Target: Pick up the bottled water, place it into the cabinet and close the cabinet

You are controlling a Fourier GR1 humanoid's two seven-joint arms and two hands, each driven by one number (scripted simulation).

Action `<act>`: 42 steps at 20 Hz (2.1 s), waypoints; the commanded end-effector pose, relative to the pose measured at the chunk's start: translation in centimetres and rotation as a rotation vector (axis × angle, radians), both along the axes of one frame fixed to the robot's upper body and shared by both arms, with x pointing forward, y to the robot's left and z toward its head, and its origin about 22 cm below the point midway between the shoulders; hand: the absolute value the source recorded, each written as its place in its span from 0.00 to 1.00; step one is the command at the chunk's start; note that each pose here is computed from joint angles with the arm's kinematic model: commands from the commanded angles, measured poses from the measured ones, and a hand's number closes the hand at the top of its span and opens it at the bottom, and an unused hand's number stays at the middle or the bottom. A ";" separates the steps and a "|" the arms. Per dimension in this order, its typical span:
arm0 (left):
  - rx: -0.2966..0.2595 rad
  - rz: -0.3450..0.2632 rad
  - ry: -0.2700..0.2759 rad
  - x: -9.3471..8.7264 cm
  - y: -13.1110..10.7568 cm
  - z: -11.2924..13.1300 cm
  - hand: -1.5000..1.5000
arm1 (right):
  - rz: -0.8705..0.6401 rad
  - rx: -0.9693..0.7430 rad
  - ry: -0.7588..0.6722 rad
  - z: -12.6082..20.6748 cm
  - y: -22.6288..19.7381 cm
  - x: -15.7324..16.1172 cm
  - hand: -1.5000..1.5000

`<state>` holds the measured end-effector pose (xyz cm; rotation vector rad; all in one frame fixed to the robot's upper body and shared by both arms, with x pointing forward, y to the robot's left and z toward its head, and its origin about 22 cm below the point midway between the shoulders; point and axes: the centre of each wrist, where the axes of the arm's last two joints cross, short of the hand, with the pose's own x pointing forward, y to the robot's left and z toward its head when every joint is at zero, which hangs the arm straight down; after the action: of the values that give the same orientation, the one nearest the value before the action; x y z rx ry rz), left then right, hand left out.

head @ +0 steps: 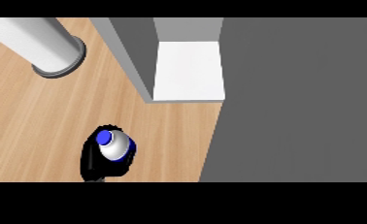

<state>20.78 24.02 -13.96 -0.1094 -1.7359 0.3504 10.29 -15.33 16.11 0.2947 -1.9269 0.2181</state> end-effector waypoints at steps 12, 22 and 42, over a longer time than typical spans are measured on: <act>-0.060 -0.157 -0.007 2.1 -4.0 7.0 1.00 | -0.034 0.005 -0.059 0.5 -0.7 -1.6 0.00; -0.020 -0.185 -0.072 2.3 -7.7 12.5 1.00 | -0.037 0.001 -0.044 2.4 -0.6 -1.8 0.00; 0.100 -0.109 -0.114 11.7 -14.4 20.3 1.00 | -0.021 0.009 -0.067 1.7 -1.3 -2.1 0.00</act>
<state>30.72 10.14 5.44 -0.2084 -1.8426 0.1780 10.34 -15.61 16.04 0.2777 -1.9383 0.2135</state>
